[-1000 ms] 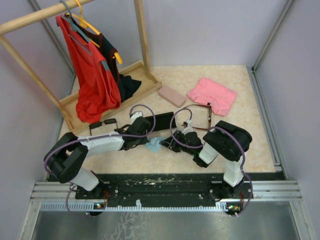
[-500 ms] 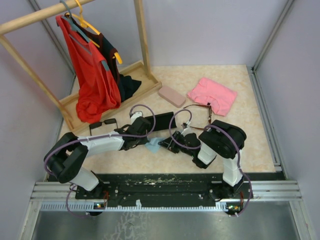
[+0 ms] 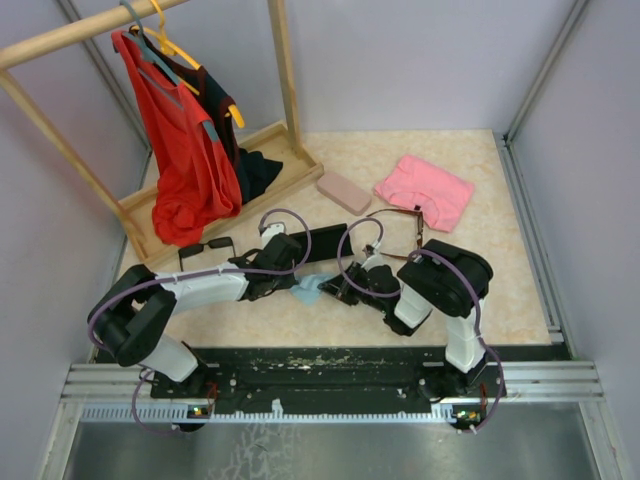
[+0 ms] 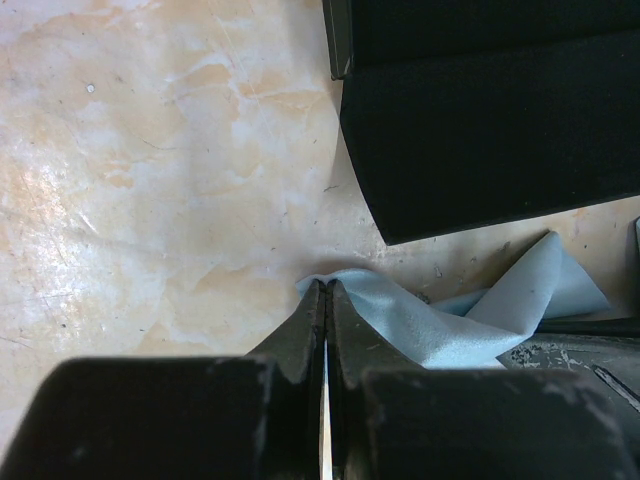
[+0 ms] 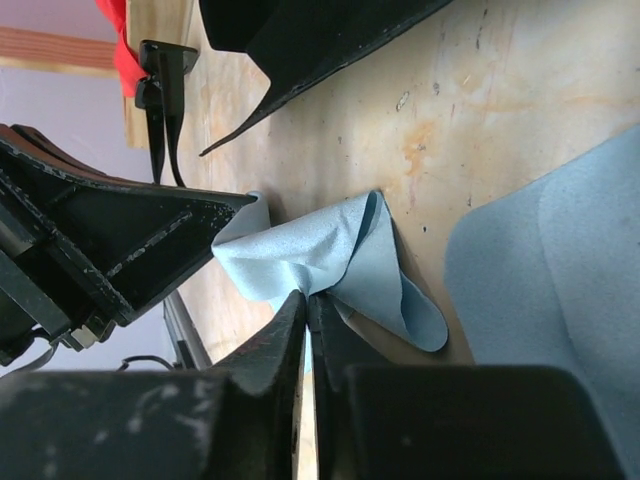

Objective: Organize the sunglasses
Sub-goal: Adjust the glasses cleaning cloth at the center of the board.

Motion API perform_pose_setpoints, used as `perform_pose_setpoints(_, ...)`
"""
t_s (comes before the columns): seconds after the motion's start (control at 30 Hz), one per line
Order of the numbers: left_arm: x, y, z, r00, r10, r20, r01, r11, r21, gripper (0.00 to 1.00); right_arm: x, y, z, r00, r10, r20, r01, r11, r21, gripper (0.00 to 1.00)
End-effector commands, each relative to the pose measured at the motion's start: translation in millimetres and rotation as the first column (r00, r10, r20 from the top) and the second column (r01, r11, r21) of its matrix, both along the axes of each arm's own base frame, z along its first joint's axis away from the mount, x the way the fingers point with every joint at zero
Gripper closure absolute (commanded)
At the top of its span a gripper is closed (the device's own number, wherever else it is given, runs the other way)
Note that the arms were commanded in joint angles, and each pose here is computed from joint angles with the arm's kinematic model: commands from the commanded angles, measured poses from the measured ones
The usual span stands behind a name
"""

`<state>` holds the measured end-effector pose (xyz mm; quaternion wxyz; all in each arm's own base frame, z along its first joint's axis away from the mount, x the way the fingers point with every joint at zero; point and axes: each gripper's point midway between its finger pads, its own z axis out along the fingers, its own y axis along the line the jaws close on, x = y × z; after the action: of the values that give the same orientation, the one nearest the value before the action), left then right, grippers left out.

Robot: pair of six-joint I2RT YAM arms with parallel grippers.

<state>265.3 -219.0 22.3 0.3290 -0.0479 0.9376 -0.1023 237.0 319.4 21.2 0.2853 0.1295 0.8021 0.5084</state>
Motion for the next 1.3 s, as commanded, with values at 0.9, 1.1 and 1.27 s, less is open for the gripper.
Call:
perform_pose_setpoints(0.9, -9, 9, 72, 0.995, 0.003, 0.104, 0.008, 0.995, -0.104, 0.99, -1, -8, 83, 0.987, 0.022, 0.162, -0.014, 0.999, -0.05, 1.0)
perform_pose_setpoints(1.1, -13, 15, 85, 0.992, 0.009, 0.122, 0.006, 0.993, -0.118, 0.99, -18, -9, 79, 0.987, 0.108, 0.12, -0.093, 0.988, -0.12, 1.0)
perform_pose_setpoints(1.27, -15, 15, 89, 0.992, 0.01, 0.123, 0.006, 0.991, -0.132, 0.99, -26, -13, 86, 0.986, 0.114, 0.123, -0.104, 0.991, -0.085, 1.0)
